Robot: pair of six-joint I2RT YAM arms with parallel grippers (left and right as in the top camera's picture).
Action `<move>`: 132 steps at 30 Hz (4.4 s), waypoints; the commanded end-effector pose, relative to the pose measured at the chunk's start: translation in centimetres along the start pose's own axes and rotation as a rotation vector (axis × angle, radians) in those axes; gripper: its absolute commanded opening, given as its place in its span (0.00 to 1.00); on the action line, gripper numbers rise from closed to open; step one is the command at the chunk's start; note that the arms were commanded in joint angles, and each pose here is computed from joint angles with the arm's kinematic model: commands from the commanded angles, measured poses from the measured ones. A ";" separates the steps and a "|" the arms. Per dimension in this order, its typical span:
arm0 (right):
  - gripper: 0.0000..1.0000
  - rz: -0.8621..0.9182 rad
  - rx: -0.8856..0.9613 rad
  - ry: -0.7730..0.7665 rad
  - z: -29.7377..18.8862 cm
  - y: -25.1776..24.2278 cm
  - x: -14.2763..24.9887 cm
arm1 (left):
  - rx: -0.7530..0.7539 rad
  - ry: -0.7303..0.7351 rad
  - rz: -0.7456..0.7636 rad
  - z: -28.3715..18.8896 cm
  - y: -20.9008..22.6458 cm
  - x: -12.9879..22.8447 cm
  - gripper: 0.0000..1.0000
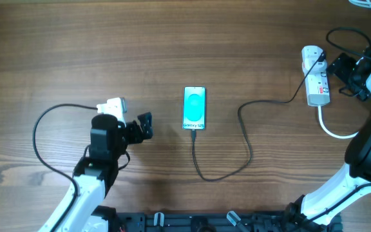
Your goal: Plug charger to phone and switch on socket
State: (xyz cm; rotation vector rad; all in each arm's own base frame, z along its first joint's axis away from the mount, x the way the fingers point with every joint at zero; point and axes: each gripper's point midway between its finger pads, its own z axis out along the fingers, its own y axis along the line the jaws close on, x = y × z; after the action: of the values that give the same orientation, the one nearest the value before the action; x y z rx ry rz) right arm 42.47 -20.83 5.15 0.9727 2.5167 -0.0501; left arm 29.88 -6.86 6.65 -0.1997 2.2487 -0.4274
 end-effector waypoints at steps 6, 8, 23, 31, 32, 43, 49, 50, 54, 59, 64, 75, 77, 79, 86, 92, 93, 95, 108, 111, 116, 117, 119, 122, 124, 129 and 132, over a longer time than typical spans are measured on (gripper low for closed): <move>1.00 -0.018 0.007 -0.023 -0.7 -0.1 -0.5 | 0.007 -0.047 0.011 -1.8 1.1 2.8 1.00; 1.00 -0.018 0.007 -0.023 -0.7 -0.1 -0.5 | 0.011 -0.058 0.013 -2.0 1.3 3.2 1.00; 1.00 -0.018 0.007 -0.023 -0.7 -0.1 -0.5 | 0.029 -0.190 0.009 -3.9 1.7 2.8 1.00; 1.00 -0.018 0.007 -0.023 -0.7 -0.1 -0.5 | -0.019 -0.310 0.002 -6.1 2.9 0.8 1.00; 1.00 -0.018 0.007 -0.023 -0.7 -0.1 -0.5 | -0.017 -0.345 0.016 -6.6 2.9 0.2 1.00; 1.00 -0.018 0.007 -0.023 -0.7 -0.1 -0.5 | -0.076 -0.616 0.367 -10.8 1.7 -4.4 1.00; 1.00 -0.018 0.007 -0.023 -0.7 -0.1 -0.5 | -0.089 -0.618 0.383 -10.8 1.9 -4.5 1.00; 1.00 -0.018 0.007 -0.023 -0.7 -0.1 -0.5 | -0.089 -0.617 0.383 -10.8 1.9 -4.5 1.00; 1.00 -0.018 0.007 -0.023 -0.7 -0.1 -0.5 | -0.089 -0.617 0.383 -10.8 1.9 -4.5 1.00; 1.00 -0.018 0.007 -0.023 -0.7 -0.1 -0.5 | -0.089 -0.617 0.383 -10.8 1.9 -4.5 1.00; 1.00 -0.018 0.007 -0.023 -0.7 -0.1 -0.5 | -0.089 -0.617 0.383 -10.8 1.9 -4.5 1.00; 1.00 -0.016 0.010 -0.018 -0.5 -0.2 -0.4 | -0.089 -0.617 0.383 -10.8 1.9 -4.5 1.00; 1.00 -0.016 0.006 -0.033 -1.1 -0.1 -0.8 | -0.089 -0.617 0.383 -10.8 1.9 -4.5 1.00; 1.00 -0.016 -0.006 -0.072 -2.7 0.1 -1.7 | -0.089 -0.617 0.383 -10.8 1.9 -4.5 1.00; 1.00 -0.017 -0.078 -0.329 -14.0 1.5 -6.0 | -0.089 -0.617 0.383 -10.8 1.9 -4.5 1.00; 1.00 -0.016 -0.127 -0.502 -22.2 1.9 -7.2 | -0.089 -0.617 0.383 -10.8 1.9 -4.5 1.00; 1.00 -0.015 -0.135 -0.532 -23.6 1.9 -7.2 | -0.089 -0.617 0.383 -10.8 1.9 -4.5 1.00; 1.00 -0.016 -0.148 -0.578 -25.8 1.9 -7.2 | -0.089 -0.617 0.383 -10.8 1.9 -4.5 1.00; 1.00 -0.289 -0.245 -0.428 -22.0 10.1 0.8 | -0.089 -0.617 0.383 -10.8 1.9 -4.5 1.00; 1.00 -0.475 -0.284 -0.395 -18.5 12.6 4.8 | -0.089 -0.617 0.383 -10.8 1.9 -4.5 1.00; 1.00 -0.629 -0.364 -0.377 -15.2 14.0 9.9 | -0.089 -0.617 0.383 -10.8 1.9 -4.5 1.00; 1.00 -0.644 -0.392 -0.364 -14.5 14.0 11.1 | -0.089 -0.617 0.383 -10.8 1.9 -4.5 1.00; 1.00 -0.652 -0.423 -0.337 -13.1 13.4 13.3 | -0.089 -0.617 0.383 -10.8 1.9 -4.5 1.00; 1.00 -0.654 -0.427 -0.295 -11.1 12.0 16.3 | -0.089 -0.617 0.383 -10.8 1.9 -4.5 1.00; 1.00 -0.656 -0.426 -0.270 -9.9 10.9 18.2 | -0.089 -0.617 0.383 -10.8 1.9 -4.5 1.00; 1.00 -0.656 -0.409 -0.197 -7.5 8.4 22.3 | -0.089 -0.617 0.383 -10.8 1.9 -4.5 1.00; 1.00 -0.656 -0.403 -0.179 -6.9 7.6 23.5 | -0.089 -0.617 0.383 -10.8 1.9 -4.5 1.00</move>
State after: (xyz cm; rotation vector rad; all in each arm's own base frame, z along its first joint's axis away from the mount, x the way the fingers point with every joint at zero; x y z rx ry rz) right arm 30.04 0.56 2.98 0.0003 2.4403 0.1377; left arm 24.59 -1.73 15.77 0.0518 1.6443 -0.0767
